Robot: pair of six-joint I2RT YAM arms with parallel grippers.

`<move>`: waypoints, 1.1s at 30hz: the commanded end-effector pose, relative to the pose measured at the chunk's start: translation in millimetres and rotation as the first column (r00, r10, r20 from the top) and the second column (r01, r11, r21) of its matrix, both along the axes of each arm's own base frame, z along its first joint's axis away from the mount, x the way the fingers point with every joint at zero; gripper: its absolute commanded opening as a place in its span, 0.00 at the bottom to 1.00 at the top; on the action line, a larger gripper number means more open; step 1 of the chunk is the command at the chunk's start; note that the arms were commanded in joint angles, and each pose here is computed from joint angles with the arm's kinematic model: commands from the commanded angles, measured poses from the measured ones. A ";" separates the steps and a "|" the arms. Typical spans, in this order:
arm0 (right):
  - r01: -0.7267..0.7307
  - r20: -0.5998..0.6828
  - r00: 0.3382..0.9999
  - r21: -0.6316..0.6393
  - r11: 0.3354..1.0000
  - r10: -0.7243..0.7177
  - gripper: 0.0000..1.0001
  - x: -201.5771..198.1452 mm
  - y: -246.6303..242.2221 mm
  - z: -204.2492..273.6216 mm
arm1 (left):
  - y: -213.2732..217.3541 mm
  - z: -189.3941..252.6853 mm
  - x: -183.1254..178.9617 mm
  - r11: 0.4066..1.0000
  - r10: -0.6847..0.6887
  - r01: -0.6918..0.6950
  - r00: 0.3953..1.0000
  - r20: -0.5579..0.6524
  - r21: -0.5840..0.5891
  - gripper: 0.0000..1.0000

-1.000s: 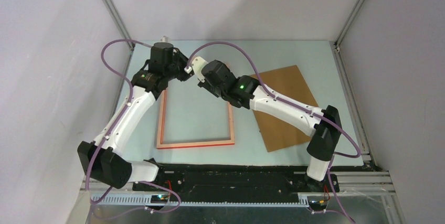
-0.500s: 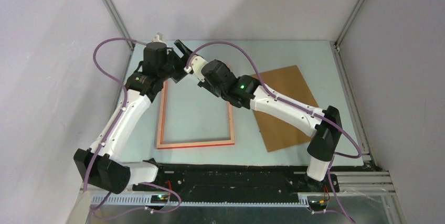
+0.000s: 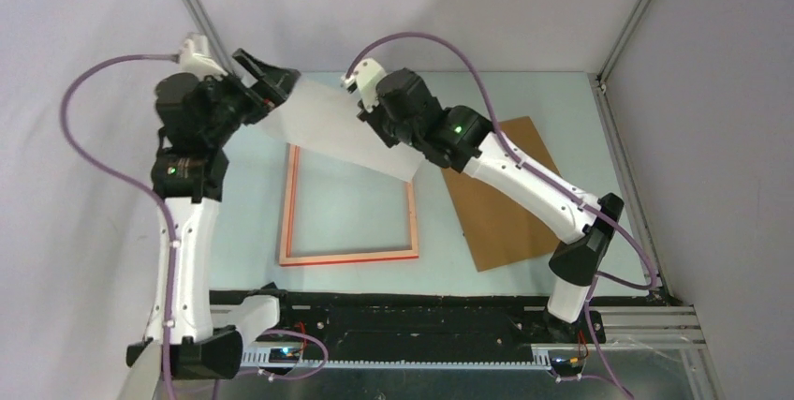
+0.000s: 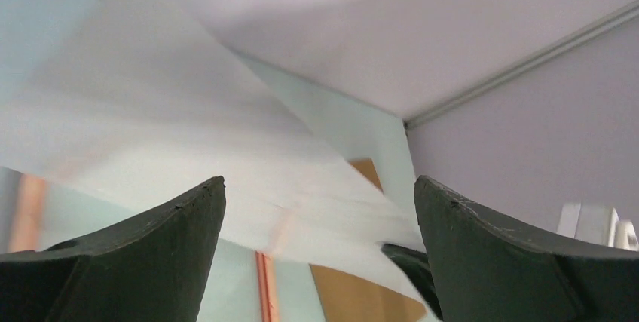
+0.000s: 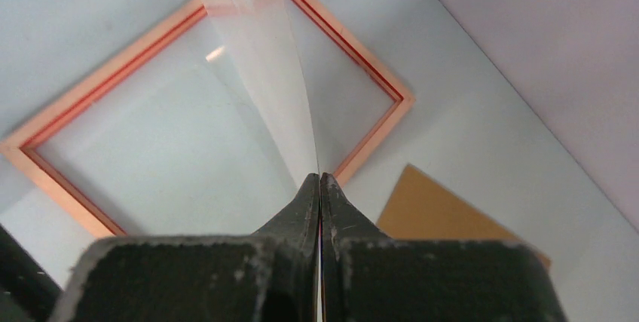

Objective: Put the photo into the frame
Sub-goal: Turn over the photo from the photo frame.

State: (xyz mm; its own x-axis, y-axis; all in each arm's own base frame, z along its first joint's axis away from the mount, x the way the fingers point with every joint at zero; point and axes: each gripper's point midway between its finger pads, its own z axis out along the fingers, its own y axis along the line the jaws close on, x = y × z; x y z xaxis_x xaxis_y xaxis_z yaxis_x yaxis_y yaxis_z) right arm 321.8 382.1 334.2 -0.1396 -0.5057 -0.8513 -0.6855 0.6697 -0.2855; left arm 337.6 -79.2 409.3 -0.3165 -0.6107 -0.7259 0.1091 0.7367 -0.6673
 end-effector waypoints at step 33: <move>0.396 -0.703 0.643 0.644 0.654 0.303 0.00 7.1 -60.6 -76.0 | 29.2 -30.3 -20.6 0.975 -0.037 0.034 0.999 0.009 0.221 1.00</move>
State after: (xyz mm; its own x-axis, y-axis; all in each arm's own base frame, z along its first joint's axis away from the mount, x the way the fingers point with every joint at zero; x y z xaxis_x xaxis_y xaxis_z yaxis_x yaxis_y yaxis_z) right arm 327.5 319.2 217.0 -0.8869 0.1464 -0.4381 -0.2996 0.5396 0.7868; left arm 315.3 -46.6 380.8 -0.3142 -0.4148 -0.8539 0.1283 0.8727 -0.4711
